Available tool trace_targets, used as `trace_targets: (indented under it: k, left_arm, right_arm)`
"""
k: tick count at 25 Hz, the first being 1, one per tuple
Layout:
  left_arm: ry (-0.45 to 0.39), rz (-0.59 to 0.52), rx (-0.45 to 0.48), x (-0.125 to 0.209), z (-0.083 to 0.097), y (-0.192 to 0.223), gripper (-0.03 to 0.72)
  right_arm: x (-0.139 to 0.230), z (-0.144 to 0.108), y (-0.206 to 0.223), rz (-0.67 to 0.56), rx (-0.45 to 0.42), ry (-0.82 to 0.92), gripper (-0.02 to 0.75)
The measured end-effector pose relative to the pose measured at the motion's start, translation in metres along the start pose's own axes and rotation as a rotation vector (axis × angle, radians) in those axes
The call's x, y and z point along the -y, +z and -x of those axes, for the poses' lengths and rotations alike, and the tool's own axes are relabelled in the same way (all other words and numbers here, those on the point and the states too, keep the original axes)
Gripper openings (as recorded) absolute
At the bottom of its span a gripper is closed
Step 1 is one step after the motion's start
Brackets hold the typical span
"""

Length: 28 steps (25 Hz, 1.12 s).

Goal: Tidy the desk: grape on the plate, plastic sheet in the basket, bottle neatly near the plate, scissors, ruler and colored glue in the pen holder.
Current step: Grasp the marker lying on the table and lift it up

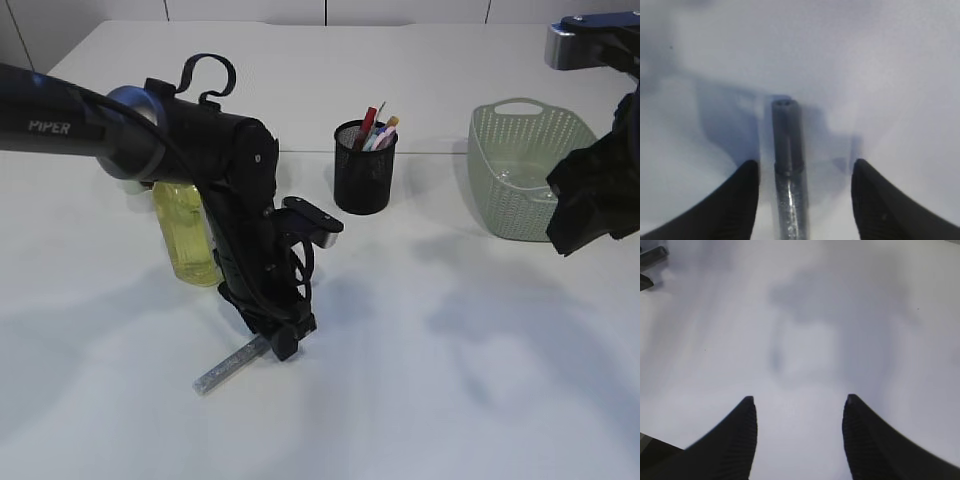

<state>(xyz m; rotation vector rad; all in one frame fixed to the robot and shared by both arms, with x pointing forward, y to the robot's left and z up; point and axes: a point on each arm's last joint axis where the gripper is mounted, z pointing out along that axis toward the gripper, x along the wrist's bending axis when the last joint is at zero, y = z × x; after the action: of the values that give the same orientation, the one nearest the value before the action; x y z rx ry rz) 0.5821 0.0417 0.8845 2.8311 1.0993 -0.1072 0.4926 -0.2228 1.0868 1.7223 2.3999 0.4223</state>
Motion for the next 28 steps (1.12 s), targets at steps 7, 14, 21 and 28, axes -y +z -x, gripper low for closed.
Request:
trace_targets:
  k: [7, 14, 21, 28]
  left_arm:
    - [-0.009, -0.012, -0.048, 0.000, -0.004, 0.000, 0.209]
    - [-0.015, -0.015, -0.054, 0.001, -0.005, 0.001, 0.125]
    - [-0.053, 0.039, -0.056, -0.003, -0.004, -0.006, 0.125]
    - [-0.092, 0.388, -0.057, -0.022, 0.004, -0.071, 0.124]
  right_arm:
    - [0.000, 0.000, 0.000, -0.001, 0.000, 0.000, 0.439]
    - [0.000, 0.000, 0.000, -0.001, 0.000, 0.000, 0.439]
    - [0.000, 0.000, 0.000, -0.001, 0.000, 0.000, 0.439]
    - [-0.001, 0.007, 0.000, 0.007, 0.081, -0.009, 0.439]
